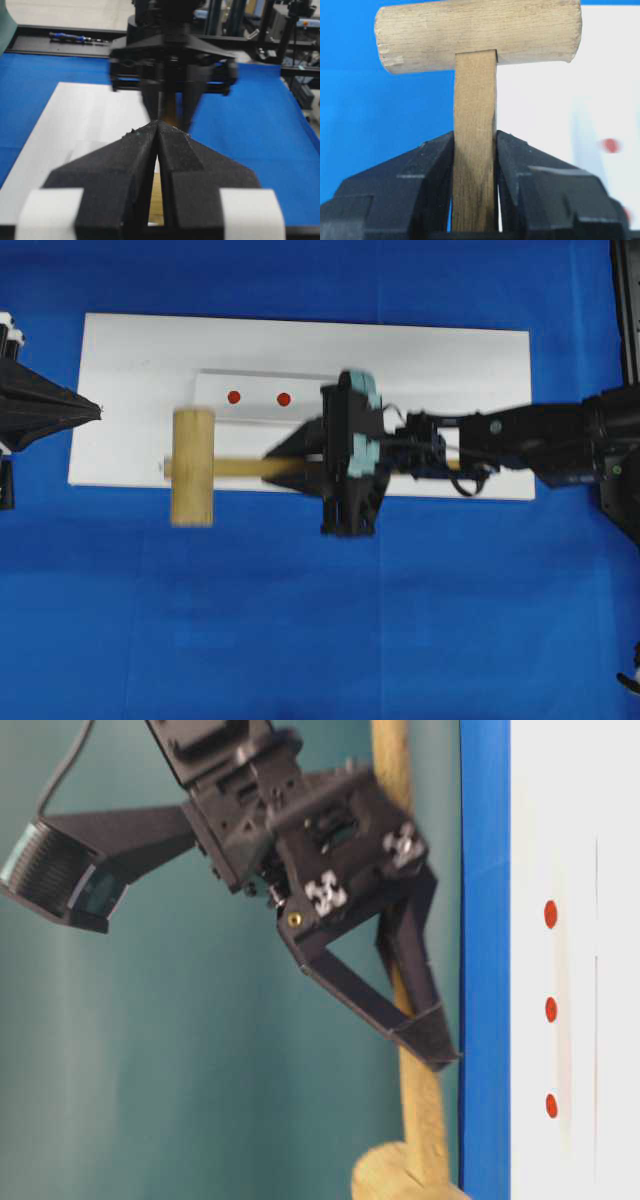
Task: Hit the mark with a hammer.
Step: 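Lift the mallet with the right gripper and swing it over the board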
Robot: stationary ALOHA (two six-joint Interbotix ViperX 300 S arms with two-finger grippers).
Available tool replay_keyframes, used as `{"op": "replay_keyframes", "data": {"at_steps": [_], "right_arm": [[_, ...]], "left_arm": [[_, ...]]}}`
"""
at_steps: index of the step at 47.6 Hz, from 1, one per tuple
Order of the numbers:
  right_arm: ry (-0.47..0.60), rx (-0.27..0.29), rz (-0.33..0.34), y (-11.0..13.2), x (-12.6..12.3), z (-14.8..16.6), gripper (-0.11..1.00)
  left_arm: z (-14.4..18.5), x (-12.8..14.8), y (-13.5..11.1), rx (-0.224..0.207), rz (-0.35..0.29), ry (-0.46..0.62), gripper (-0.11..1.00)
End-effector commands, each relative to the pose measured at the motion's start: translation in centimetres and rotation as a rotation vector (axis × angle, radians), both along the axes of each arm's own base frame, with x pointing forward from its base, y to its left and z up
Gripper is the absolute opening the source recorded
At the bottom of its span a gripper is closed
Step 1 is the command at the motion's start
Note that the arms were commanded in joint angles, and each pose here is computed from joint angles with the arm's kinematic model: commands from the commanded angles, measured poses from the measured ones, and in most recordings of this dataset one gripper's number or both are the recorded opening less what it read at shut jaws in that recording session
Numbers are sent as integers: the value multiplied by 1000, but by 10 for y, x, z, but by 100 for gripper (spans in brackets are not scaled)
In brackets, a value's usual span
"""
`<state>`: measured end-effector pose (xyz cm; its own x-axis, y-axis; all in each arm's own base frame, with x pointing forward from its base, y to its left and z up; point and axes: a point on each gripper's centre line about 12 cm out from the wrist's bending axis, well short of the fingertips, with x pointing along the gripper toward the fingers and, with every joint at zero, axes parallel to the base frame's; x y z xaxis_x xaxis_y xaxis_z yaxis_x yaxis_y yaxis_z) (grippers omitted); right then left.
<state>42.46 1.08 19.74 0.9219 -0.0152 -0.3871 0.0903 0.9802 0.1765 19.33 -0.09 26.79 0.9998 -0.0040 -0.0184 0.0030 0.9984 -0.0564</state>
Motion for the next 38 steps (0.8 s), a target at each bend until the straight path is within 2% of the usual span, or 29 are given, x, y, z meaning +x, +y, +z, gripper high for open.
{"op": "replay_keyframes", "data": {"at_steps": [1, 15, 20, 26, 34, 38], "right_arm": [[-82, -21, -18, -10, 0, 28, 10], [-90, -43, -33, -19, 0, 29, 10], [-102, -98, -20, -23, -1, 31, 10], [-120, -217, -7, -33, -5, 35, 10], [-167, -455, 30, -41, -12, 44, 10], [-187, -602, 59, -42, -15, 50, 10]], "left_arm": [[5, 2, 0, -3, -1, -14, 0], [5, 2, 0, -5, -1, -12, 0], [5, 2, 0, -6, -1, -12, 0], [5, 2, 0, -8, -1, -12, 0], [5, 2, 0, -12, -1, -12, 0], [5, 2, 0, -22, -1, -12, 0]]}}
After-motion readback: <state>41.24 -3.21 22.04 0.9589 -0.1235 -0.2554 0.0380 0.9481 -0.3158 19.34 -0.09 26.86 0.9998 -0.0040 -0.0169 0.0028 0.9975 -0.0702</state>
